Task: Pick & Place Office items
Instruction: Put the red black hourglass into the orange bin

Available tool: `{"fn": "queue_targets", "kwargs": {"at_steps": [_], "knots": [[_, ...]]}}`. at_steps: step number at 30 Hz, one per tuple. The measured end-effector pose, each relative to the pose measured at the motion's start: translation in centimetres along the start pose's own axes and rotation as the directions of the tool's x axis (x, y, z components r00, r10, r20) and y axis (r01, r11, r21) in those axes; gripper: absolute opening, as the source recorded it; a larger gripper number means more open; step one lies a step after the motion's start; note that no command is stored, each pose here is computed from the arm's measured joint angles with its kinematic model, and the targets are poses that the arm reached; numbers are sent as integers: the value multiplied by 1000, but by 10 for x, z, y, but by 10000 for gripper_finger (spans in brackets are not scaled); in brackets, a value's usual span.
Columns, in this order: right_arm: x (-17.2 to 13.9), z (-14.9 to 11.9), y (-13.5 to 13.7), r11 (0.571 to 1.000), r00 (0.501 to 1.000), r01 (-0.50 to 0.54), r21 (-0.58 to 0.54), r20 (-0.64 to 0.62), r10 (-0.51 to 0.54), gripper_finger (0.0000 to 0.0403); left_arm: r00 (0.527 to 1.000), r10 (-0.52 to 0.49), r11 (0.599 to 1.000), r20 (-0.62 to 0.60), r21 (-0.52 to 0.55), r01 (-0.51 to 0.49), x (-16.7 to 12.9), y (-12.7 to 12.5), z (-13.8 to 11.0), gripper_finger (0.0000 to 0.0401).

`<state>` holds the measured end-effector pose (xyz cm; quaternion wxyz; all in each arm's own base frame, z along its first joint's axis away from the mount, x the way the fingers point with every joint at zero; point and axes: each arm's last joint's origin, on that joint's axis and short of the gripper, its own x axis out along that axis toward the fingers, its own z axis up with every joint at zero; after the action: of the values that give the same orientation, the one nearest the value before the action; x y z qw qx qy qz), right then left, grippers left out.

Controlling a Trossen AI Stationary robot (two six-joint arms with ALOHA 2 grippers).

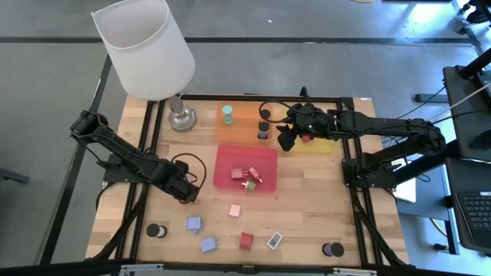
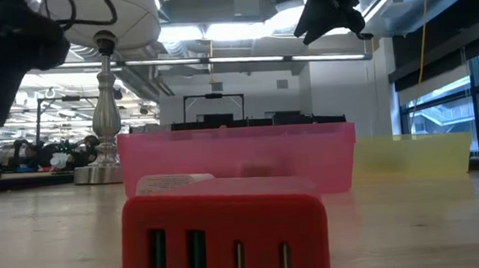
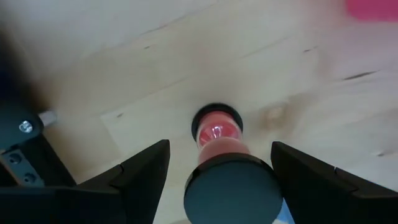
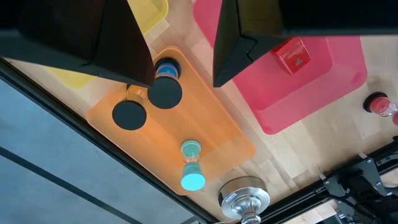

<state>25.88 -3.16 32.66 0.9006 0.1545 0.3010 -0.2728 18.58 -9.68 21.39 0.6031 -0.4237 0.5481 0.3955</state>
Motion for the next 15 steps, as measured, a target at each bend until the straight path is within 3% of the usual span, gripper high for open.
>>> {"fn": "queue_targets", "kwargs": {"at_steps": [6, 13, 15], "knots": [[0, 0, 0, 1000, 1000, 0, 0, 0, 0, 166, 1000, 1, 1000, -21, 0, -1, 3, 1, -3, 272], [0, 0, 0, 1000, 1000, 2, 0, 1, -2, 166, 997, 11, 1000, -79, 0, -11, 3, 2, -5, 206], [0, 0, 0, 1000, 1000, 2, 0, 1, -2, 166, 996, 13, 1000, -92, 0, -13, 3, 2, -5, 206]]}}
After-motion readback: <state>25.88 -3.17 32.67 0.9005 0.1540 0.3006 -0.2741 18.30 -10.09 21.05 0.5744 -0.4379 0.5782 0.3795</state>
